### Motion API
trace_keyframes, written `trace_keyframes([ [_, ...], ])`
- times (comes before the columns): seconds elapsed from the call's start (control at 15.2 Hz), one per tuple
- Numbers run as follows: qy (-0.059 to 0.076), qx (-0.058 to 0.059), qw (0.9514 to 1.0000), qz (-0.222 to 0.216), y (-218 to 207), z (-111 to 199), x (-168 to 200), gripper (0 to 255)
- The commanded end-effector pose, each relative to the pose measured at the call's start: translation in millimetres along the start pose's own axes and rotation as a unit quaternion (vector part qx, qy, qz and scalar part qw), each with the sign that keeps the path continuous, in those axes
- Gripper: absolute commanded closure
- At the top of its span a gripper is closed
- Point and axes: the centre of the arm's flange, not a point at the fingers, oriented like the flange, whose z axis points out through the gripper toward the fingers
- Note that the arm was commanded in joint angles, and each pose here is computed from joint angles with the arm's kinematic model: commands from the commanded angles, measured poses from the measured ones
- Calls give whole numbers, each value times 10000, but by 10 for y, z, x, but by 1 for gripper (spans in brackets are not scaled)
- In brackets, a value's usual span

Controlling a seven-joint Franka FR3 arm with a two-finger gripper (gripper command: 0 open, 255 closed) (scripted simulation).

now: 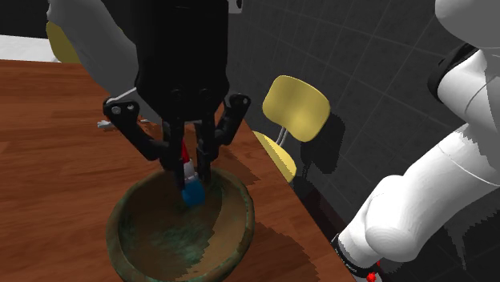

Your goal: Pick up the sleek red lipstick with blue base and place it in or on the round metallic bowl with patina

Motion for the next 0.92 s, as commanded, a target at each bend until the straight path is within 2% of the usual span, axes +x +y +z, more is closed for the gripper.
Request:
trace_keyframes([
  [0.0, 1, 3, 10000, 1, 8, 109, 25, 255],
  [0.33, 1, 3, 10000, 1, 17, 359, 95, 255],
  [0.86, 1, 2, 10000, 1, 17, 358, 95, 255],
])
